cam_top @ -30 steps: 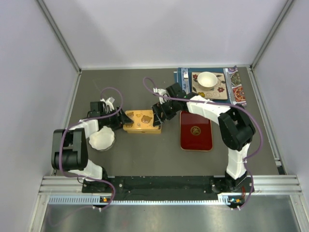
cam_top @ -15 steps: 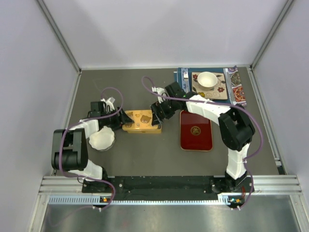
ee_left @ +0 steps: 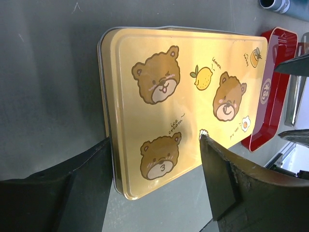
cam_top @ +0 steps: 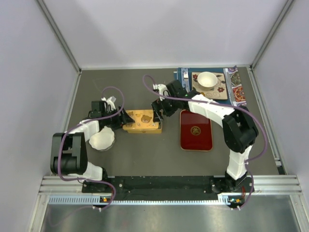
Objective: Pack the cookies
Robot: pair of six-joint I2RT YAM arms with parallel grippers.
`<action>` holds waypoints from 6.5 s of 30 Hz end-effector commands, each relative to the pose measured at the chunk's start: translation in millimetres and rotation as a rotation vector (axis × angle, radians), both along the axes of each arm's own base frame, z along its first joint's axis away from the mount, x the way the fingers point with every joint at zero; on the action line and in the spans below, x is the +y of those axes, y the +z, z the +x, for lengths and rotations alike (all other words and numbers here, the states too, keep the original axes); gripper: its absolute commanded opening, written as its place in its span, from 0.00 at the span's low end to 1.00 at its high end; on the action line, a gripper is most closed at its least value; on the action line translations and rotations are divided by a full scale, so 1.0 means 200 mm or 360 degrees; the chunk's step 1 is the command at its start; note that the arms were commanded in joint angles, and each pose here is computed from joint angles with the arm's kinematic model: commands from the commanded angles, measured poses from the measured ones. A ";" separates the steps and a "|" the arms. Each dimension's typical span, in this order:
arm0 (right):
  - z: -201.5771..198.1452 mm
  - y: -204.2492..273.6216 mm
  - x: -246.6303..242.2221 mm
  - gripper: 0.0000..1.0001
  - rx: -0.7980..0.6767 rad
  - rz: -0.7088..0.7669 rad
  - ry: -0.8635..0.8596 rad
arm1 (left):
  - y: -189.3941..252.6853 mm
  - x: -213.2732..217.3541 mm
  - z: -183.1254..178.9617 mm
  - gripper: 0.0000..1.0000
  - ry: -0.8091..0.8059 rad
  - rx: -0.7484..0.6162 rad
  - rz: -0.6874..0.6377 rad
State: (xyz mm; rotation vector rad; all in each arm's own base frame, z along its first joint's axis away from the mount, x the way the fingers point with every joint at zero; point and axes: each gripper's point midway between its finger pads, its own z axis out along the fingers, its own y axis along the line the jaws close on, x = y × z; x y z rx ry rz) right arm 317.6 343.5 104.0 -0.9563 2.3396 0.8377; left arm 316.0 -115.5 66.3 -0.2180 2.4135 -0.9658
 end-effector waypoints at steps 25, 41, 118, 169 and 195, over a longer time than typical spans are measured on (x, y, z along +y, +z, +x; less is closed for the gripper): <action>0.04 -0.04 0.03 0.90 -0.0032 -0.0036 -0.0024 | 0.06 -0.02 0.08 0.80 -0.0033 -0.0081 -0.0005; 0.04 -0.12 0.09 0.90 0.0066 -0.0012 0.0006 | 0.07 -0.02 0.12 0.80 -0.0047 -0.0078 -0.0009; 0.16 -0.40 -0.29 0.25 0.0248 -0.0301 -0.0304 | 0.12 -0.03 0.11 0.99 -0.0162 -0.0183 0.0403; 0.16 -0.17 -0.07 0.68 0.0350 0.0051 -0.0155 | 0.19 -0.13 0.10 0.90 -0.0259 -0.0225 0.0438; 0.18 -0.12 -0.04 0.67 0.0340 0.0113 -0.0106 | 0.16 -0.14 0.10 0.91 -0.0266 -0.0219 0.0452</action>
